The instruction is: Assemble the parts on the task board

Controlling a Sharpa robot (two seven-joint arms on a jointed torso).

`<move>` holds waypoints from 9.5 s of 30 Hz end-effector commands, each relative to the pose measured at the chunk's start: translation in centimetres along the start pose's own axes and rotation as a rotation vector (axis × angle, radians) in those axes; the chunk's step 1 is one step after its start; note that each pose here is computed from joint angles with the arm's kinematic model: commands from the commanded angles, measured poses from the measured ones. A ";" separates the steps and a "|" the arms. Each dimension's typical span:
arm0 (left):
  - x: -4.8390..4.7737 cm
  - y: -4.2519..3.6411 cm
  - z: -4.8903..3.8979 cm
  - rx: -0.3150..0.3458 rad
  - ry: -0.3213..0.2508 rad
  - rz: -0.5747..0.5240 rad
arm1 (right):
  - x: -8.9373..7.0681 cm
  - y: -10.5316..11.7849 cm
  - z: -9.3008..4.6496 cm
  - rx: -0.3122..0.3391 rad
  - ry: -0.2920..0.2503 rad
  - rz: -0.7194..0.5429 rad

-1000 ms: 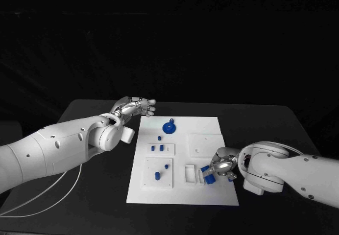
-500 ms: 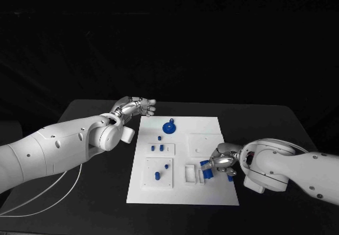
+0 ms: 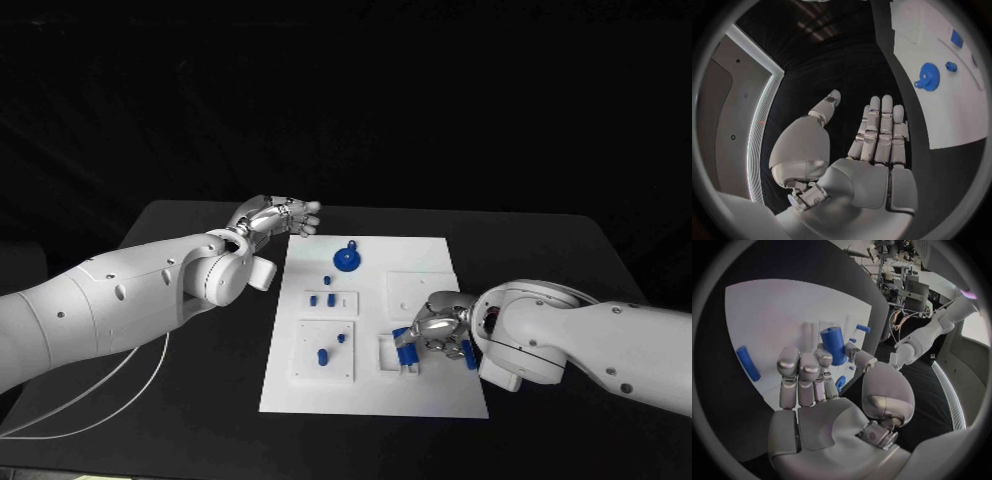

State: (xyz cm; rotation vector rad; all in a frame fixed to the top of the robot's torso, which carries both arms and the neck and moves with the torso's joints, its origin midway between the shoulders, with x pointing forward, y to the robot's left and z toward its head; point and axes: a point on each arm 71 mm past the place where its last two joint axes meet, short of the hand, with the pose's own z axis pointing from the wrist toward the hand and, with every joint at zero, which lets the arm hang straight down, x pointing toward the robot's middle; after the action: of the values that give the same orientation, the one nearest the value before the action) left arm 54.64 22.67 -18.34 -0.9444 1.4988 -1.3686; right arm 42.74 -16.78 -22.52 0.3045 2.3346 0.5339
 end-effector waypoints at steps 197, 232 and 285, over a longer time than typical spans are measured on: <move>0.11 0.12 -0.18 -0.017 0.025 -0.015 | -2.6 -10.8 -1.6 0.125 -0.048 -0.286; -0.13 0.22 -0.27 -0.024 0.022 -0.013 | -2.4 -10.7 -1.1 0.129 -0.079 -0.146; 0.02 0.25 -0.25 -0.028 0.029 -0.014 | 1.1 -2.9 1.2 -0.005 0.063 -0.047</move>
State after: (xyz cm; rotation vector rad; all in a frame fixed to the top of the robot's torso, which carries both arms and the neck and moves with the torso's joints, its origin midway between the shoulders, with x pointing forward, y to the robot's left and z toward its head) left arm 54.46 23.02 -18.68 -0.9663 1.5341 -1.3595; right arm 42.58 -18.81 -25.34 0.2527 2.4017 0.5296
